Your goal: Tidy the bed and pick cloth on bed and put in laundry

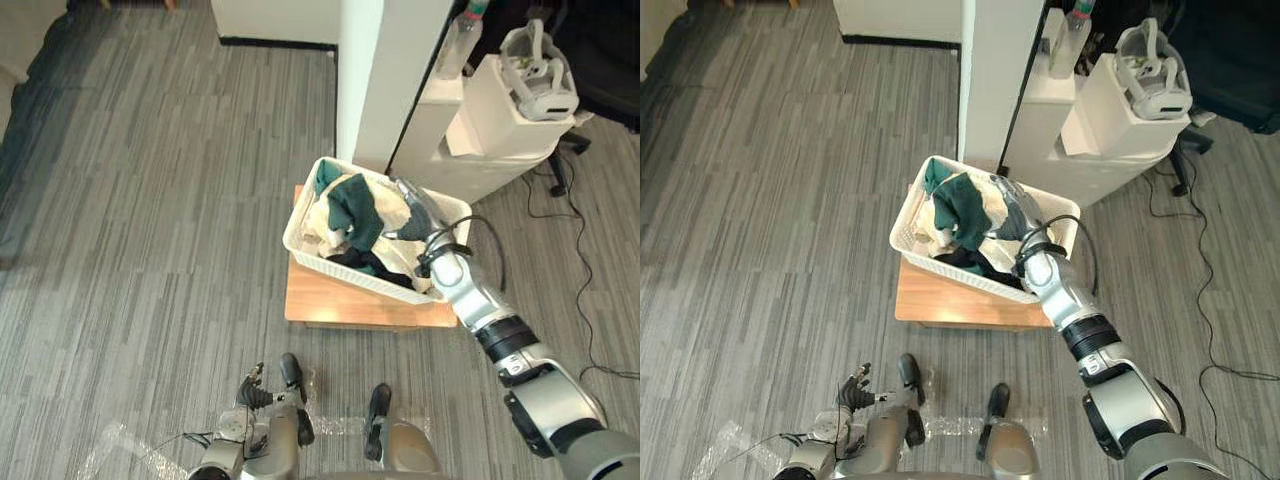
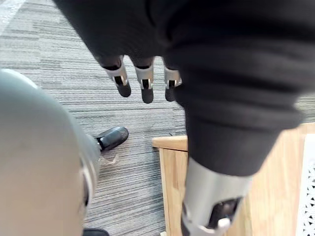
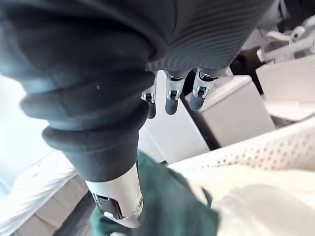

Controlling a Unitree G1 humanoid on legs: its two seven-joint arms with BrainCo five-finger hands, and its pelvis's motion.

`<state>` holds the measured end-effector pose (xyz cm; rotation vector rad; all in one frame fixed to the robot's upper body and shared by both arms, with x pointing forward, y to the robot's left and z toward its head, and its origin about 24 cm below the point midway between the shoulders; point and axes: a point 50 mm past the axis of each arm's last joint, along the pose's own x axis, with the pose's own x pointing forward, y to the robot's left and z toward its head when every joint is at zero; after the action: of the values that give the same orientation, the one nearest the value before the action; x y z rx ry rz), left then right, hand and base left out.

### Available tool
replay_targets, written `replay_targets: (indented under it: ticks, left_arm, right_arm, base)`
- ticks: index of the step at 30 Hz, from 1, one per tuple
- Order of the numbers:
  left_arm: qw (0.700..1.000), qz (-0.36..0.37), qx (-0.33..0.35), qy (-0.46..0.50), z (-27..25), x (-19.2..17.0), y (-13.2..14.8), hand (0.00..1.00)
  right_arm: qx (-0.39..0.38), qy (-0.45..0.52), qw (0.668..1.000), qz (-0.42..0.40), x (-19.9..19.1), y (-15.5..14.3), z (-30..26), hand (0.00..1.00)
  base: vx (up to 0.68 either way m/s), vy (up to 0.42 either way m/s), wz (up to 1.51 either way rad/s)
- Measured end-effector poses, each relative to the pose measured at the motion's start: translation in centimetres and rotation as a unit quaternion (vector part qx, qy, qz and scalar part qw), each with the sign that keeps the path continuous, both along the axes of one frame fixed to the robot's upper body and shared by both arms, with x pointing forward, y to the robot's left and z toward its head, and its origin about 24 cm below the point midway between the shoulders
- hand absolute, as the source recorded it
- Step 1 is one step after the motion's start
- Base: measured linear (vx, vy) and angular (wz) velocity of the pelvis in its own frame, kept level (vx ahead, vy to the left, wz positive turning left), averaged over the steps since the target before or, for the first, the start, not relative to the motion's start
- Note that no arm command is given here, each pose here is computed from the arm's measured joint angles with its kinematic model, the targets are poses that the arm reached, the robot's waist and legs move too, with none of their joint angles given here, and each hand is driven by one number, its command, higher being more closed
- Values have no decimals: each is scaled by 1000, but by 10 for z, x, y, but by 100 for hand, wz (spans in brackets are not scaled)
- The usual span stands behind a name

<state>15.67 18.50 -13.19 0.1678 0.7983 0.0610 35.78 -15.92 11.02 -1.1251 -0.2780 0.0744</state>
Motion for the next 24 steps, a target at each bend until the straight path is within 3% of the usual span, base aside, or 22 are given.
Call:
replay_targets:
  ticks: [3,6,10,13,18,20,24]
  left_arm:
    - [1000,1,-1,6,-2,-4,-1,0]
    - [1000,5,-1,18,-5,-11,1,0]
    - [999,31,1,32,-8,-19,7,0]
    - [996,65,7,66,-15,-34,18,0]
    - [991,99,-8,88,-20,-45,15,0]
    - [988,119,-19,101,-24,-51,12,0]
    - [984,137,-18,109,-25,-53,15,0]
  right_arm:
    - [-15,25,999,-25,-7,-22,-13,0]
    - [13,64,993,-93,-27,-62,-39,0]
    - [110,127,965,-200,-70,-106,-85,0]
    - [201,195,913,-296,-118,-125,-135,0]
    - [315,304,782,-445,-199,-127,-211,0]
    - [351,357,721,-479,-232,-109,-239,0]
    - [392,418,656,-491,-258,-69,-263,0]
  base:
    - [-14,-2,-16]
    - [0,0,0]
    - [38,-2,-14]
    - [54,-6,-17]
    - [17,-9,-8]
    - [5,-5,3]
    - [19,-13,7]
